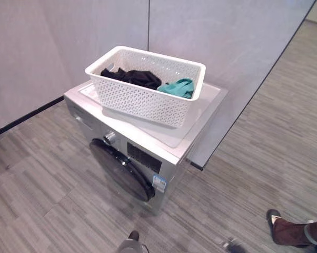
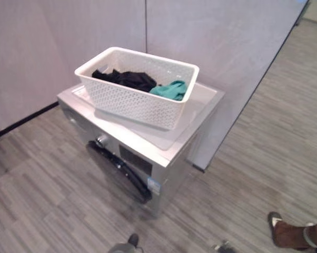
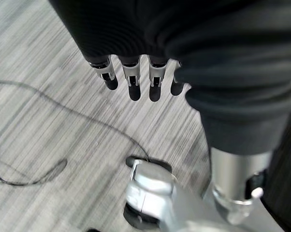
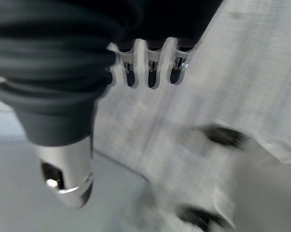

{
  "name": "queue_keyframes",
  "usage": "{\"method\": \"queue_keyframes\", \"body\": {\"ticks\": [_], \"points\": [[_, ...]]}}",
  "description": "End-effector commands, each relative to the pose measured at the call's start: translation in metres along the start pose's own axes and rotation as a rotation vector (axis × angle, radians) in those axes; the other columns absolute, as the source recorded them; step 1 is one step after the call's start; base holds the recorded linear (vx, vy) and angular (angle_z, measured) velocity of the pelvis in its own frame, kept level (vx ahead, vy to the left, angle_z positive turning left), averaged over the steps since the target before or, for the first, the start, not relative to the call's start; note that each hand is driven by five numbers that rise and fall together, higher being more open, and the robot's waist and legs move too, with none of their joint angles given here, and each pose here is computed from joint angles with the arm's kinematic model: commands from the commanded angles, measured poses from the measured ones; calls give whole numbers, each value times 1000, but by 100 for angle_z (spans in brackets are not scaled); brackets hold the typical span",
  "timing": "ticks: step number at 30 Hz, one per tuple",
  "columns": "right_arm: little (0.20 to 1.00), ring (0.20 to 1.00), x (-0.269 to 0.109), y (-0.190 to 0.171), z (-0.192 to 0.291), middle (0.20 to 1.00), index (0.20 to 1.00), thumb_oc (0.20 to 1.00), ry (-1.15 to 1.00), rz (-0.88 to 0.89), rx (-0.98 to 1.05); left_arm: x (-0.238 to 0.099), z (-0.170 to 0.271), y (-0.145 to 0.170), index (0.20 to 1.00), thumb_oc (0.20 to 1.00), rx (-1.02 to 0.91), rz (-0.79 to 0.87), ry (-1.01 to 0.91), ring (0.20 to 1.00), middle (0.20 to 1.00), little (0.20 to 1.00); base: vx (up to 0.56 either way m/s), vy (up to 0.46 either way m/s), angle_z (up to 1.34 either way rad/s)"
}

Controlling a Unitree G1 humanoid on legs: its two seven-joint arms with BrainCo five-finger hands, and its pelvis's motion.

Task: Grab the laundry basket,head to the washer,open it,put in the laundry and shut it.

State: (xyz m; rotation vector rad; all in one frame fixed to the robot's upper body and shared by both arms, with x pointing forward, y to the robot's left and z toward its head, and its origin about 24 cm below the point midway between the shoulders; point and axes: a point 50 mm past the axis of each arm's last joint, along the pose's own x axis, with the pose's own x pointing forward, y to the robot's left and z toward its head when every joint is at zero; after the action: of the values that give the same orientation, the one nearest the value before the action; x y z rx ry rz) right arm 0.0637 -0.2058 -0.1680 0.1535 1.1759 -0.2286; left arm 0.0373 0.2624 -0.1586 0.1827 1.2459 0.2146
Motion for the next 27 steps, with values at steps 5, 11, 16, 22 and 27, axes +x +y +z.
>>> {"method": "queue_keyframes", "body": {"ticks": [5,11,16,22,27], "points": [[1000,1000,-12,-40,20,1000,1000,1000,-176,-137,-43,-2,3,-9,1000,1000,-146,55,-84,1000,1000,1000,8,72,-14],[1000,1000,-18,-66,6,1000,1000,1000,-178,-221,291,-3,0,-20,1000,1000,-146,-6,-73,1000,1000,1000,34,41,-17],[1000,1000,1,-31,60,1000,1000,1000,-184,-89,-144,10,64,-43,1000,1000,15,-9,-172,1000,1000,1000,20,11,-10],[1000,1000,2,-26,55,1000,1000,1000,-174,-91,-127,9,60,-49,1000,1000,44,-31,-160,1000,1000,1000,14,3,-10],[1000,1000,2,-29,45,1000,1000,1000,-133,-107,-143,9,56,-49,1000,1000,57,-35,-145,1000,1000,1000,6,-33,3]]}}
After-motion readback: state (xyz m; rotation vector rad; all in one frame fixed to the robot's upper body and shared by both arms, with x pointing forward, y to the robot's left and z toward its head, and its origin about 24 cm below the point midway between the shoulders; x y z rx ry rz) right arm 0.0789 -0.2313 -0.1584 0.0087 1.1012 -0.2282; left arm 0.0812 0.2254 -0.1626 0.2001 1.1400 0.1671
